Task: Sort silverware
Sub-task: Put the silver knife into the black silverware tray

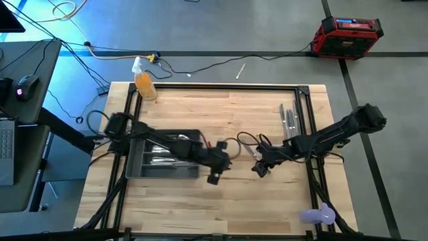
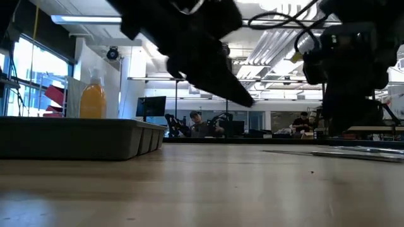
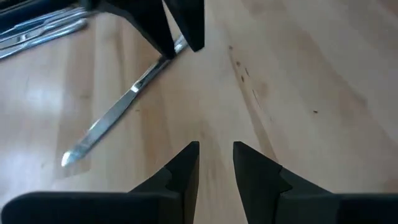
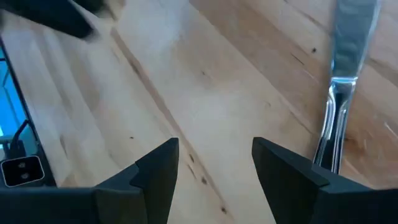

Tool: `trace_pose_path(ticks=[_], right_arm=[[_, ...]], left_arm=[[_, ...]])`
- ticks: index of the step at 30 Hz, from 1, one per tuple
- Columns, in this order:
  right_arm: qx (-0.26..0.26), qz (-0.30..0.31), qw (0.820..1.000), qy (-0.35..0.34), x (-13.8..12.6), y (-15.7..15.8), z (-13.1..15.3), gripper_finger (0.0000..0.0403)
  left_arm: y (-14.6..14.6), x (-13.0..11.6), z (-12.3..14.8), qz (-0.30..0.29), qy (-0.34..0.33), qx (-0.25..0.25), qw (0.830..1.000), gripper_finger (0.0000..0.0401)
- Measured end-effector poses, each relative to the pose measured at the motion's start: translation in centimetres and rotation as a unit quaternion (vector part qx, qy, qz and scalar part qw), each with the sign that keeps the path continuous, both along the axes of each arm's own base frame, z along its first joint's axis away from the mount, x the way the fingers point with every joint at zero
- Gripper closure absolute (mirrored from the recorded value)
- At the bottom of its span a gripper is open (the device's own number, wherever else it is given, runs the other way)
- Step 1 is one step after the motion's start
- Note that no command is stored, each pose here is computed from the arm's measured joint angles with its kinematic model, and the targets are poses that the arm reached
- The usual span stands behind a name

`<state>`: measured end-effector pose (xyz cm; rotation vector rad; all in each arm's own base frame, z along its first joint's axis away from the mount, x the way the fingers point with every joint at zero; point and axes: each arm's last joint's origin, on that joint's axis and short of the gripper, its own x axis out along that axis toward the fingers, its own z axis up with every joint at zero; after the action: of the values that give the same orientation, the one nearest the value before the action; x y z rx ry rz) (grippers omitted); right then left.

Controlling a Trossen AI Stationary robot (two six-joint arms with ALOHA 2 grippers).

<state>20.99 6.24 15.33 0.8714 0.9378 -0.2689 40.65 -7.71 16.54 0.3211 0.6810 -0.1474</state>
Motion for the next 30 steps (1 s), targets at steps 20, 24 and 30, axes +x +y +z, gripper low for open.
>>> trace_pose_path(ticks=[20,24,30], right_arm=[[-0.046,-0.058,0.995,0.068,1.7,-1.8,-3.7,0.0208],[-0.046,-0.034,0.997,0.057,2.9,-1.1,-3.4,0.0208],[-0.043,0.015,0.999,0.012,4.7,-0.3,-1.2,0.0208]], left_arm=[[3.3,4.2,-5.2,0.050,0.098,0.041,0.993,0.0323],[3.3,4.2,-5.2,0.045,0.101,0.028,0.994,0.0323],[3.0,4.1,-5.3,0.036,0.107,0.019,0.993,0.0323]])
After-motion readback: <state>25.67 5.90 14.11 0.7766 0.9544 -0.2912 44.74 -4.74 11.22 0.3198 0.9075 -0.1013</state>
